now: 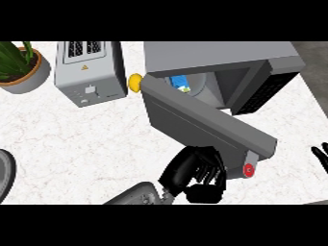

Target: Pick up the milk, place it into the microwave and close the microwave

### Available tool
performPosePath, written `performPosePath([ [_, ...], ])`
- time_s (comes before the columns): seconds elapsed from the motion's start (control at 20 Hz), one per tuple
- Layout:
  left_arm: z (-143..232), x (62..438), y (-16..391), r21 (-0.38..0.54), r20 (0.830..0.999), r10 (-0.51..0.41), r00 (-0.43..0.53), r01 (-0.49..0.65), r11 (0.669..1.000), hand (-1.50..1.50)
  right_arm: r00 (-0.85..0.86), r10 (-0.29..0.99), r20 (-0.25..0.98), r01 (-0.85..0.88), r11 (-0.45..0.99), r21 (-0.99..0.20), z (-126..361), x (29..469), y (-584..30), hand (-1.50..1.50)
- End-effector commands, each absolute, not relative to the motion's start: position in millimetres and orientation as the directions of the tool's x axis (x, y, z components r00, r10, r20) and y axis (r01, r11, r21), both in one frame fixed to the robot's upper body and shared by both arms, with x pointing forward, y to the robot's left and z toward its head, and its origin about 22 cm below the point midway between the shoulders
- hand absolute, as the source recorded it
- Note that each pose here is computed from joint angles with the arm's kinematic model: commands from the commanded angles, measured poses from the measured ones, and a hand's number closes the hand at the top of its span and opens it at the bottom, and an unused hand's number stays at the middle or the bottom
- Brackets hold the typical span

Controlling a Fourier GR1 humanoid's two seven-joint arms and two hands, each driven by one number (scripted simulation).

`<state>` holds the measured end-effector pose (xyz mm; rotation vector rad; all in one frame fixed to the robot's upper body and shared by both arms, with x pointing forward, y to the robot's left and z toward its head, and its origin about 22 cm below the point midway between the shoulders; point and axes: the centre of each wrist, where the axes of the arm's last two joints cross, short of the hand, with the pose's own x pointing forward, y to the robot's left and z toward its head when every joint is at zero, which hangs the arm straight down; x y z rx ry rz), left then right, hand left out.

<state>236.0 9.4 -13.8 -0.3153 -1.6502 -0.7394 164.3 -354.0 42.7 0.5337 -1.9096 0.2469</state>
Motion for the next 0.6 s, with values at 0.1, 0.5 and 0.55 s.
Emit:
performPosePath([
  [0.1, 15, 262, -6, 0.253, 0.956, -0.139, -0.258, 0.486, 0.837, 1.50, -0.314, -0.267, 0.911, -0.532, 0.844, 0.064, 61, 170, -342, -1.50],
  [0.5, 33, 298, -10, 0.257, 0.946, -0.159, -0.283, 0.357, 0.898, 1.50, -0.295, -0.269, 0.917, -0.530, 0.845, 0.078, 76, 167, -338, -1.50],
  [0.55, 36, 303, -10, 0.243, 0.950, -0.153, -0.272, 0.338, 0.909, 1.50, -0.312, -0.272, 0.910, -0.544, 0.837, 0.064, 81, 170, -334, -1.50],
])
